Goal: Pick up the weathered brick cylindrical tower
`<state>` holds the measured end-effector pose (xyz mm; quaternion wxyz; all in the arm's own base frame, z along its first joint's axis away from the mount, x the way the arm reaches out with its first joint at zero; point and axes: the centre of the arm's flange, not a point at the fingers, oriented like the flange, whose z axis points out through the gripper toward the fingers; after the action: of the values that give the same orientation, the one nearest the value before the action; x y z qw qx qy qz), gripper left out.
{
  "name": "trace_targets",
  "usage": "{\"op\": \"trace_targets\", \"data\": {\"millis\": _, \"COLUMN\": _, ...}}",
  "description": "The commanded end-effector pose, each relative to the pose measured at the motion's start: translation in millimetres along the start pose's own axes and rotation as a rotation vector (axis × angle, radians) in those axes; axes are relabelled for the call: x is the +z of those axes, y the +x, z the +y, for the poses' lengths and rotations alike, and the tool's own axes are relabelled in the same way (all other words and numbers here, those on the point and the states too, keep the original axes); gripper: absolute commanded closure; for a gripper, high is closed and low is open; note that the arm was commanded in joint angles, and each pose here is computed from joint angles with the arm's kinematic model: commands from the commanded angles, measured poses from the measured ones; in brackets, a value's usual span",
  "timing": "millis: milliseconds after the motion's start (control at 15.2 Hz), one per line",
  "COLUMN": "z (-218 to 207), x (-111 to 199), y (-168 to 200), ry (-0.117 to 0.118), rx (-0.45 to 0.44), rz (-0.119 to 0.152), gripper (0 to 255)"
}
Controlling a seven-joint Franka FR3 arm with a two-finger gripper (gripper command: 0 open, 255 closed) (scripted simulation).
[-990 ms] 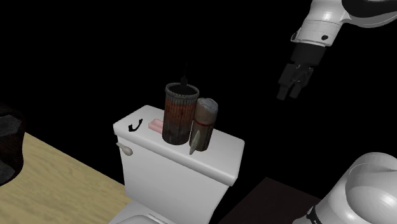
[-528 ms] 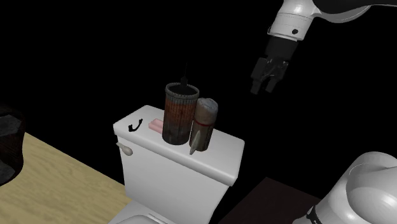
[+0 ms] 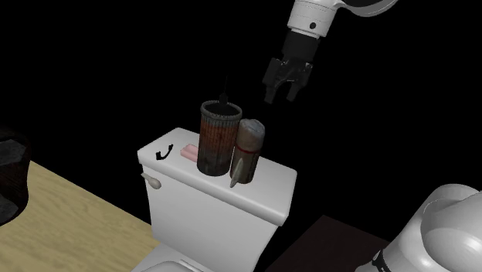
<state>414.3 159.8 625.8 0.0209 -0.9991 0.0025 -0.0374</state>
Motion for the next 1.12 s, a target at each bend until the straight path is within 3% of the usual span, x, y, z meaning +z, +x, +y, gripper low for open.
{"op": "trace_targets", "data": {"millis": 0, "z": -16.4, "x": -0.6, "y": 19.7, "ry": -0.003, "rx": -0.009, "rz": 0.016, "gripper": 0}}
{"op": "trace_targets", "data": {"millis": 528, "z": -95.1, "x": -3.2, "y": 82.9, "ry": -0.022, "rx": -0.047, "rz": 0.081, "gripper": 0}}
{"op": "trace_targets", "data": {"millis": 1056, "z": -97.0, "x": 36.5, "y": 82.6, "ry": -0.023, "rx": -0.049, "rz": 0.084, "gripper": 0}}
